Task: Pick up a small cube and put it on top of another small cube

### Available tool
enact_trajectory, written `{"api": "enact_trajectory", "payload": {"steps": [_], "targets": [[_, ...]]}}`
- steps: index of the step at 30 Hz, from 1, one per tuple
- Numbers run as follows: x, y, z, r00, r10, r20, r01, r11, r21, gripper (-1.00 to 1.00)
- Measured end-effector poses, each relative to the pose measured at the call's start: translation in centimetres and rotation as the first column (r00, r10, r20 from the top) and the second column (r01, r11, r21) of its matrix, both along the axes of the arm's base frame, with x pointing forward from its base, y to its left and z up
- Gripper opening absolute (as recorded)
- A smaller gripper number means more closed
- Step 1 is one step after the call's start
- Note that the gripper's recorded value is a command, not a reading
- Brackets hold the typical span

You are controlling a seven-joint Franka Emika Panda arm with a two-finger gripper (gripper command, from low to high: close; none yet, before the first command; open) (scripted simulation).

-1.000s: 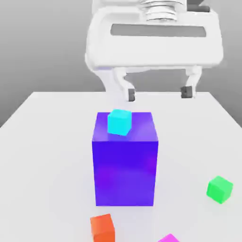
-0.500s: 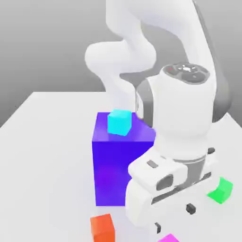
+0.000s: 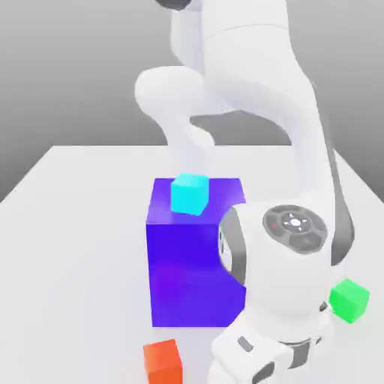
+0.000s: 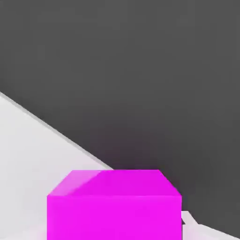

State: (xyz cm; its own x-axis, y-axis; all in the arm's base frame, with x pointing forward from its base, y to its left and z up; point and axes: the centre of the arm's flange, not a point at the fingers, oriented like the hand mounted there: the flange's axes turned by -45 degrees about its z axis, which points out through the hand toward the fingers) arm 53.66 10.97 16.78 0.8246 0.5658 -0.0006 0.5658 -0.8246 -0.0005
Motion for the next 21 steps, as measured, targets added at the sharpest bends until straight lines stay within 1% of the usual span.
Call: {"api": "enact_trajectory", "payload": {"steps": [2, 8, 12, 21], "targets": [[-0.3, 0.4, 2.0, 1.0, -0.016, -0.003, 0.016, 1.0, 0.005, -1.0], [-2.8, 4.1, 3.1, 0.986, -0.165, -0.03, 0.166, 0.985, 0.04, -1.0], [-4.7, 6.6, 3.8, 0.963, -0.265, -0.048, 0.267, 0.962, 0.052, -1.0], [-9.2, 11.5, 5.6, 0.879, -0.471, -0.072, 0.475, 0.879, 0.051, -1.0]]}}
